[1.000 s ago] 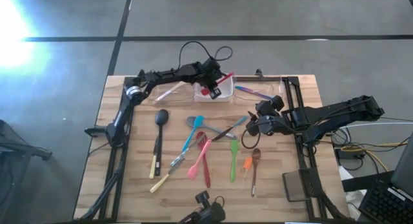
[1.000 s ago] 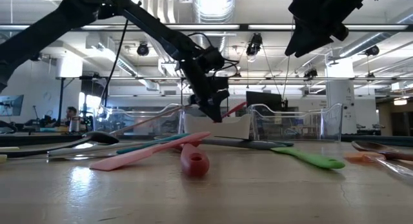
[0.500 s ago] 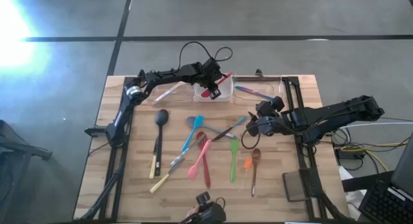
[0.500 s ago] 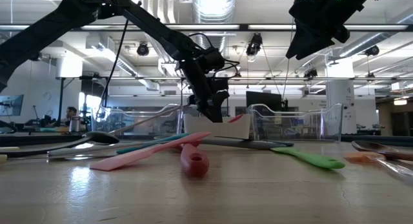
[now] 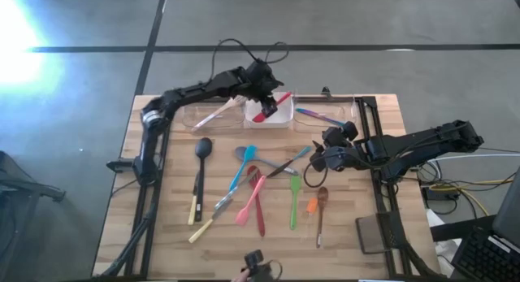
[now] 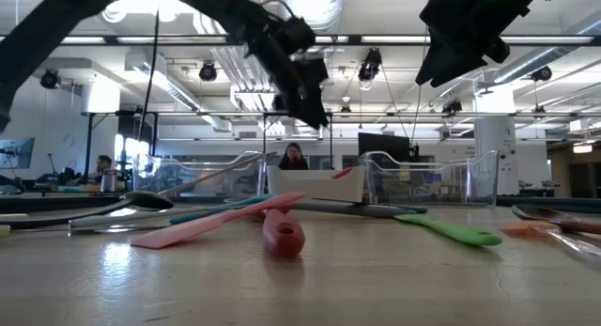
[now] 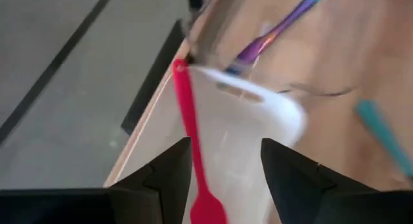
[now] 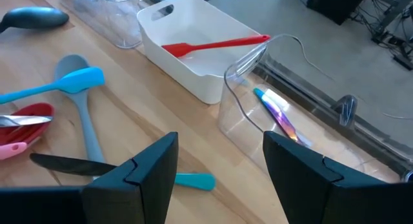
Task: Pick & Place Kitchen Items
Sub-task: Put the blue table knife into the right transparent bin
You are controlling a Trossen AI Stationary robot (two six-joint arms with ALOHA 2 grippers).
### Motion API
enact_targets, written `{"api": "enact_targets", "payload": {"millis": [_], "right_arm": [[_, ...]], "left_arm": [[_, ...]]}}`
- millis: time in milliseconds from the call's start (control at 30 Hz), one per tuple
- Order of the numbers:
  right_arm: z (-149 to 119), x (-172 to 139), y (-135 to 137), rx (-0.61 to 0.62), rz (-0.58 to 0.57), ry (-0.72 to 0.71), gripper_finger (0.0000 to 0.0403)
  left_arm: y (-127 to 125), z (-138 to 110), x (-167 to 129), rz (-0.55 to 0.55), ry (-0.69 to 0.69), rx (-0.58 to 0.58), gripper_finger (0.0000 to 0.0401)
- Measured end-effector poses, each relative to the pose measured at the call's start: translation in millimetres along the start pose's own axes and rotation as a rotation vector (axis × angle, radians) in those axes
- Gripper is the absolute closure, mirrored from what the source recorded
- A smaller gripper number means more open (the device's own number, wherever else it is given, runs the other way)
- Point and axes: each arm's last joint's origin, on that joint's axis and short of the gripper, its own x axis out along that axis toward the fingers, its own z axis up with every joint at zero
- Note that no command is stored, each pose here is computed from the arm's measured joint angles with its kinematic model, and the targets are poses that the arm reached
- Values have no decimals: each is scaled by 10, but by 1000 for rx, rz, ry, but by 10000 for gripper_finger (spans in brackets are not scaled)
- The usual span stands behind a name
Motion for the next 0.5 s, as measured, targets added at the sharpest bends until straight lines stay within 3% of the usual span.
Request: {"api": "enact_targets", "payload": {"millis": [333, 500], "right_arm": [[8, 0, 8, -4, 9, -4, 184], [2, -2, 41, -167, 103, 43, 184]], "left_arm": [[-496, 98, -991, -112, -14, 104, 211], [-795, 39, -1298, -174, -11, 168, 215]]}}
